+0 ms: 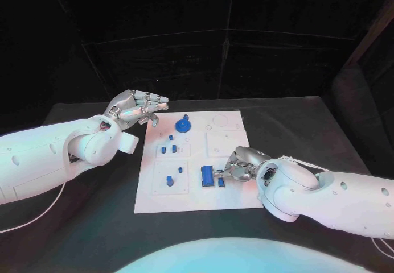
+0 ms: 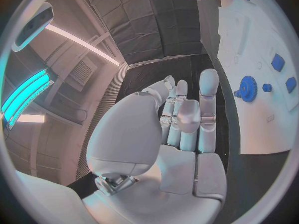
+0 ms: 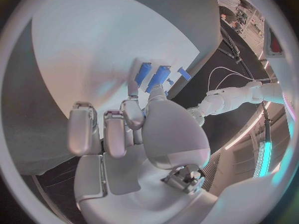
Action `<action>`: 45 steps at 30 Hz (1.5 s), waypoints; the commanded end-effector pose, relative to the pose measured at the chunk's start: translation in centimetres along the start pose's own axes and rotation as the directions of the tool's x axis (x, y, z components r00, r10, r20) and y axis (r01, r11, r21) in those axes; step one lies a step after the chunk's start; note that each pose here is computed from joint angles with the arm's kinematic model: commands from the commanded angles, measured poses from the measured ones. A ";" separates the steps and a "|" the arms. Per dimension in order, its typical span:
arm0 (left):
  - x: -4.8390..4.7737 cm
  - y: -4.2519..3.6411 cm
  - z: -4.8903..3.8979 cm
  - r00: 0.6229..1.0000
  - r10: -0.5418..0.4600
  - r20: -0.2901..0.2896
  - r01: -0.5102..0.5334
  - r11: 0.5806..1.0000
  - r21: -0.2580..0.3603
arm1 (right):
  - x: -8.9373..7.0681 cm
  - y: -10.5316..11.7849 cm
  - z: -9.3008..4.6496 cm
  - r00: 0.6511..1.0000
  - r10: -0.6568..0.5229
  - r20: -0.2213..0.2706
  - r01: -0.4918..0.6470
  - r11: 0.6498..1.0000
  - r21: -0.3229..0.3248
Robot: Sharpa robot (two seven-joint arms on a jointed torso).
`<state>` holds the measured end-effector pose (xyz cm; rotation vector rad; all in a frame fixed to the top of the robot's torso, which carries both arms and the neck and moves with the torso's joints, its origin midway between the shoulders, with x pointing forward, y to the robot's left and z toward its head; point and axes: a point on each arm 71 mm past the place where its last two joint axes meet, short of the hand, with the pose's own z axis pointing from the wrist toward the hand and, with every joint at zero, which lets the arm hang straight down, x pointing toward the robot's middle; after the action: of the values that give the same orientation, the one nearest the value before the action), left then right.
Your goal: Assemble the parts on the task board
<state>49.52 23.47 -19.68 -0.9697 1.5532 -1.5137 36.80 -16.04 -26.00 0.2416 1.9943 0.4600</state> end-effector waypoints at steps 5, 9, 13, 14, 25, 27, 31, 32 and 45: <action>0.05 -0.11 0.02 1.000 -0.005 -0.007 0.005 1.000 0.003 | -0.3 -0.1 -0.6 1.000 -0.009 0.004 0.009 1.000 -0.025; 0.04 -0.11 0.02 1.000 -0.005 -0.007 0.005 1.000 0.004 | -0.3 -0.3 -0.9 1.000 -0.026 -0.014 0.026 0.999 -0.045; 0.06 -0.10 0.04 1.000 -0.005 -0.007 0.005 1.000 0.003 | -0.2 -0.2 -0.9 0.999 -0.038 -0.027 0.036 0.998 -0.057; 0.09 -0.10 0.06 1.000 -0.005 -0.008 0.005 1.000 0.003 | -0.2 -0.2 -0.9 0.999 -0.039 -0.029 0.037 0.998 -0.060; 0.14 -0.08 0.13 1.000 -0.005 -0.009 0.005 1.000 0.003 | 0.0 -0.3 -0.1 0.998 -0.047 -0.031 0.045 0.998 -0.044; 0.15 -0.08 0.13 1.000 -0.006 -0.009 0.006 1.000 0.003 | 0.0 -0.4 0.0 0.998 -0.051 -0.034 0.049 0.998 -0.040; 0.14 -0.08 0.13 1.000 -0.005 -0.009 0.005 1.000 0.002 | 0.1 -0.5 0.2 0.997 -0.060 -0.042 0.059 0.998 -0.036; 0.12 -0.08 0.12 1.000 -0.005 -0.008 0.005 1.000 0.002 | 0.1 -0.5 0.2 0.997 -0.063 -0.044 0.061 0.997 -0.037; 0.05 -0.04 0.16 1.000 -0.004 -0.006 0.004 1.000 0.001 | -0.1 -0.3 0.0 0.999 -0.035 -0.018 0.033 0.997 -0.068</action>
<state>49.63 23.45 -19.74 -0.9707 1.5544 -1.5103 36.93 -16.57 -26.32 0.1639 2.0214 0.4714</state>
